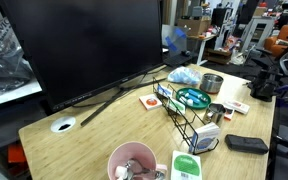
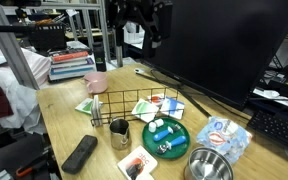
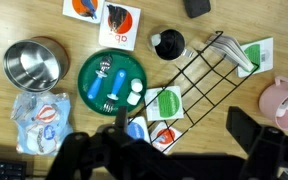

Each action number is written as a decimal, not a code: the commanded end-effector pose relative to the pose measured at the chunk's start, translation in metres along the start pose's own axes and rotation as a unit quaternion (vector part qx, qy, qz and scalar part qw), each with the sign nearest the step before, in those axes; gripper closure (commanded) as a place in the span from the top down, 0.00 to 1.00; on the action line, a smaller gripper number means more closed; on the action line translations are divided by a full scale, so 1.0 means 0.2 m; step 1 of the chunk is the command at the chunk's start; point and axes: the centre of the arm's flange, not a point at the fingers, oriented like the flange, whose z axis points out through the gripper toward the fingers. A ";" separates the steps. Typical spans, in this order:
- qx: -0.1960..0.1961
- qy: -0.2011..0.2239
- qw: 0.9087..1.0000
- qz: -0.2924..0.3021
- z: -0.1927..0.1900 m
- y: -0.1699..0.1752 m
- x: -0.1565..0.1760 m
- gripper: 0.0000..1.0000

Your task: Move the silver jug to the left side of the desk

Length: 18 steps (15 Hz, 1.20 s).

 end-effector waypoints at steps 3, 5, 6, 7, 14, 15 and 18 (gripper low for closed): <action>0.009 -0.062 0.997 -0.051 0.37 -0.12 -0.06 1.00; 0.008 -0.068 0.995 -0.070 0.51 -0.17 -0.08 1.00; 0.003 -0.067 0.994 -0.086 0.57 -0.18 -0.09 1.00; -0.003 -0.073 0.992 -0.105 0.60 -0.18 -0.10 1.00; 0.004 -0.082 0.992 -0.093 0.60 -0.19 -0.09 1.00; -0.012 -0.079 0.991 -0.103 0.62 -0.20 -0.08 1.00; -0.003 -0.066 0.990 -0.127 0.68 -0.24 -0.06 1.00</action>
